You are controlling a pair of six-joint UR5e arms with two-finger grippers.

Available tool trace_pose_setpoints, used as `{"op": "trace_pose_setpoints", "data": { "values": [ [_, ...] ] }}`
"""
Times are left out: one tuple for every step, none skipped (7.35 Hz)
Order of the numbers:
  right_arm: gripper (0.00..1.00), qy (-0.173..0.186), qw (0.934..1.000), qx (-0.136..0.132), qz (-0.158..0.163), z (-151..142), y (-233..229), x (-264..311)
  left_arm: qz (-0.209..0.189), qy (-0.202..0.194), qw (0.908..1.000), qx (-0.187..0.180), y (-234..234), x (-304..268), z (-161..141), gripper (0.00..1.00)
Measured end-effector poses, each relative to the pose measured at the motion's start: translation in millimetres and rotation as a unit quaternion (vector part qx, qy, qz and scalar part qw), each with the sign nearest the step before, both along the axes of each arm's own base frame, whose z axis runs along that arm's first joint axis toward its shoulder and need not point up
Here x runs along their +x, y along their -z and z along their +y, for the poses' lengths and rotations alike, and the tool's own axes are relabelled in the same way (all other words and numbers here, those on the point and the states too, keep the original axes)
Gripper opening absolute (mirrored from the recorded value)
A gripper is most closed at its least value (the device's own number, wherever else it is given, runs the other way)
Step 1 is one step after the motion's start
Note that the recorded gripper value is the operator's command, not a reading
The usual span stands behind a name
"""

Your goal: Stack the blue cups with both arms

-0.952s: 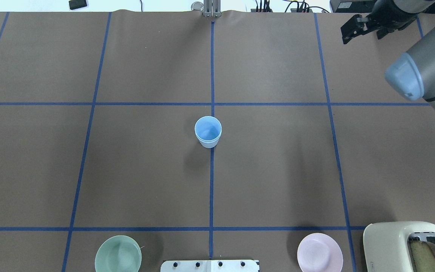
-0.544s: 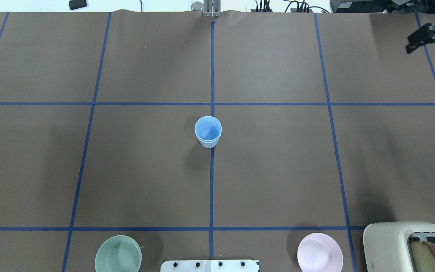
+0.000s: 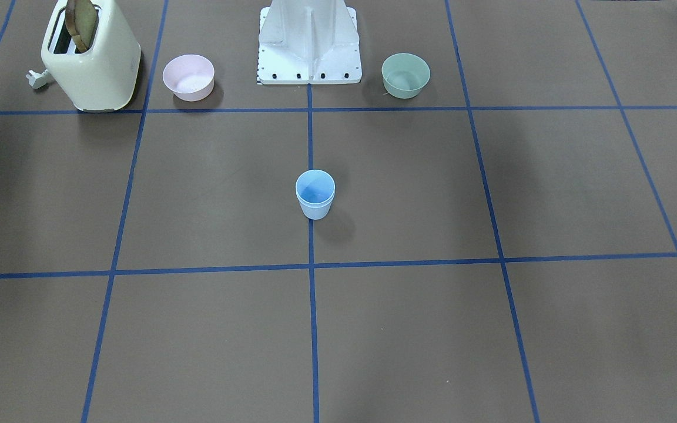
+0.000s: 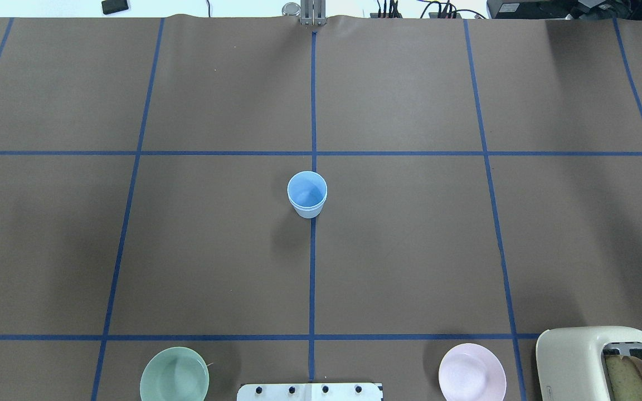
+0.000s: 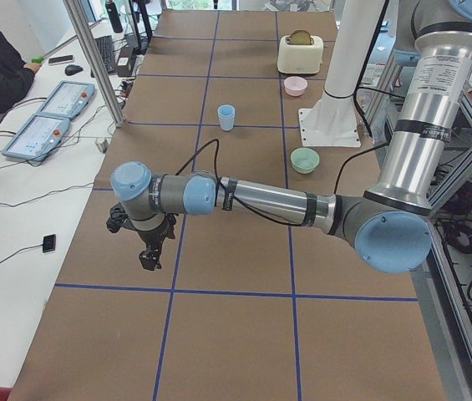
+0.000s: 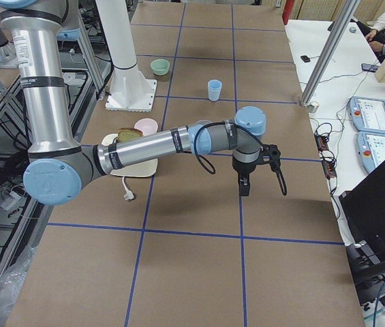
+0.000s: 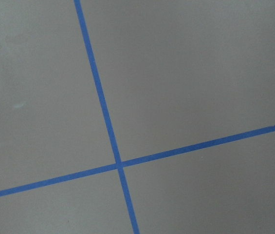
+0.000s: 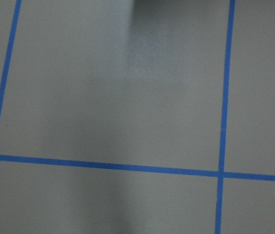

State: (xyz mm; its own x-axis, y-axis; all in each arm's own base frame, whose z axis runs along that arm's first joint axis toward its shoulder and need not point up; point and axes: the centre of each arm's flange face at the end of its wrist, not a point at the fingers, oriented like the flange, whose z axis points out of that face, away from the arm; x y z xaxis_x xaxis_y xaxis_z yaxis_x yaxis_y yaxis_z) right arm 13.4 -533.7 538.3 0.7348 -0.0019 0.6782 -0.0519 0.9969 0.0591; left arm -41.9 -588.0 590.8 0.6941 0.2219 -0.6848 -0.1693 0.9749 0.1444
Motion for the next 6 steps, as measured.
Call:
{"op": "trace_pose_setpoints", "data": {
  "values": [
    [1.0,0.0,0.9999,-0.01,0.0,12,-15,6,0.0,0.003,1.0,-0.007,-9,-4,5,0.98],
    [1.0,0.0,0.9999,-0.015,0.0,18,-22,8,0.0,0.004,0.9999,-0.012,-15,-7,10,0.98],
    [1.0,0.0,0.9998,-0.018,0.001,20,-26,9,0.0,0.005,0.9999,-0.016,-21,-8,16,0.98],
    [1.0,-0.001,0.9998,-0.02,0.001,20,-27,9,0.0,0.005,0.9998,-0.019,-25,-9,19,0.98],
    [1.0,-0.002,0.9998,-0.021,0.001,20,-27,9,0.0,0.005,0.9998,-0.02,-26,-9,21,0.98],
    [1.0,-0.002,0.9998,-0.021,0.001,20,-27,9,0.0,0.005,0.9998,-0.02,-27,-9,21,0.98]
  ]
}}
